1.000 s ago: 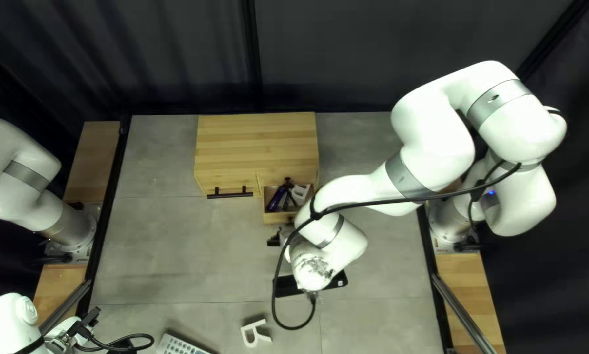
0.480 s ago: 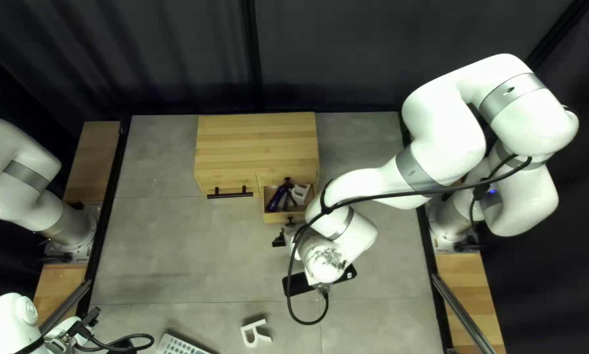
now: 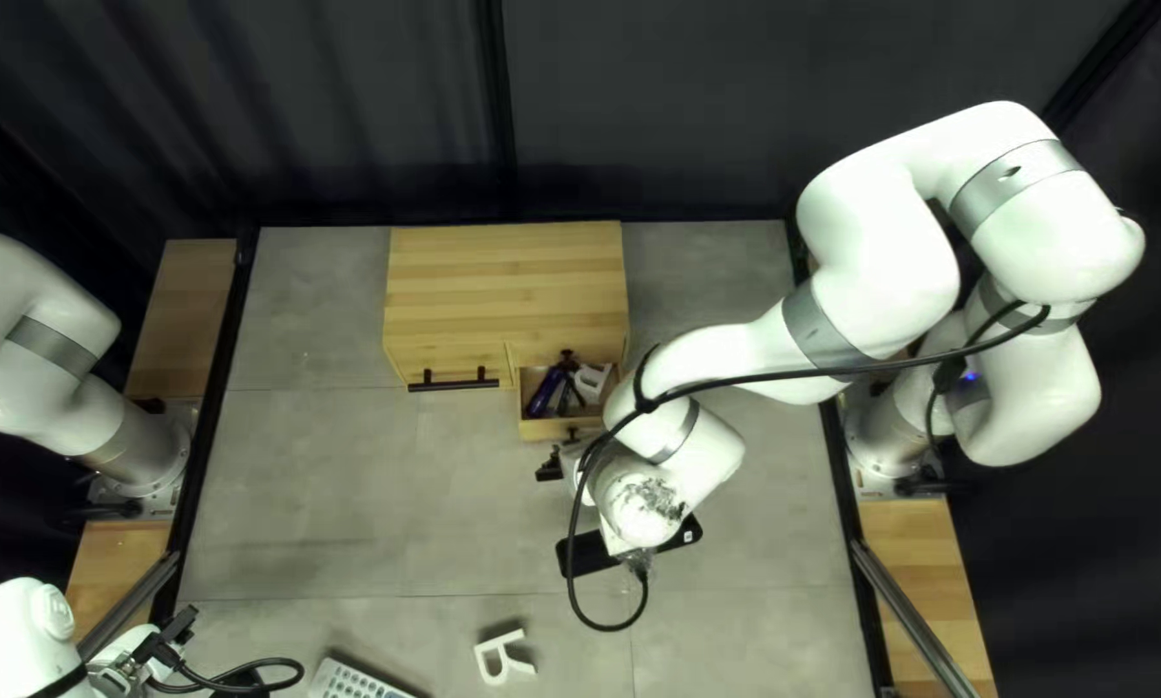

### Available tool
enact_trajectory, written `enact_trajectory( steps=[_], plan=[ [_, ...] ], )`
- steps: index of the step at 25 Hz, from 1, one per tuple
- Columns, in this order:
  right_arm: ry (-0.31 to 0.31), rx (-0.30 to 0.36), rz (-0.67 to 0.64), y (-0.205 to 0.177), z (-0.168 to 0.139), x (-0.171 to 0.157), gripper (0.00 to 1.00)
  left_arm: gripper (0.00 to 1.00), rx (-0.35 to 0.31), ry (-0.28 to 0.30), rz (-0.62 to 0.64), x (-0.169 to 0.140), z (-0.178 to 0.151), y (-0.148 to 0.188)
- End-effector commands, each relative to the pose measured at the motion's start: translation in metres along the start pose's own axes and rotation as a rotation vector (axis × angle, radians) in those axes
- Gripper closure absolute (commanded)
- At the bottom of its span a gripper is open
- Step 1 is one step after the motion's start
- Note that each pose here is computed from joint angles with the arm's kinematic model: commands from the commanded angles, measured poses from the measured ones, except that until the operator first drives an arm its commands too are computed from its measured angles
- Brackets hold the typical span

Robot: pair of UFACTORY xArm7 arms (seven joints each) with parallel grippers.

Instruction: Open drawers and place objects into drawer and close

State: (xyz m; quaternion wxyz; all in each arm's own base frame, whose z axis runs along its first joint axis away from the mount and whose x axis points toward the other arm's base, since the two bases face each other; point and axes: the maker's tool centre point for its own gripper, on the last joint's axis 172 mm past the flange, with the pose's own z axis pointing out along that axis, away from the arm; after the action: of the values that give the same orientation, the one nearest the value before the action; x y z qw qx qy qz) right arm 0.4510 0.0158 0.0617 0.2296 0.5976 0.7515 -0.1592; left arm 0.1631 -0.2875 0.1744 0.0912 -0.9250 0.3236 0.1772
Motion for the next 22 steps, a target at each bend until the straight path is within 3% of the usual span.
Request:
enact_trajectory(
  steps=[1,22],
  plan=[
    [-0.001,0.006,0.002,0.001,0.002,-0.002,0.0,0.0,0.0,0.0,0.0,0.0,0.0,0.0],
    [-0.009,0.017,0.009,-0.004,0.007,-0.013,0.0,0.0,0.0,0.0,0.0,0.0,0.0,0.0]
  ],
)
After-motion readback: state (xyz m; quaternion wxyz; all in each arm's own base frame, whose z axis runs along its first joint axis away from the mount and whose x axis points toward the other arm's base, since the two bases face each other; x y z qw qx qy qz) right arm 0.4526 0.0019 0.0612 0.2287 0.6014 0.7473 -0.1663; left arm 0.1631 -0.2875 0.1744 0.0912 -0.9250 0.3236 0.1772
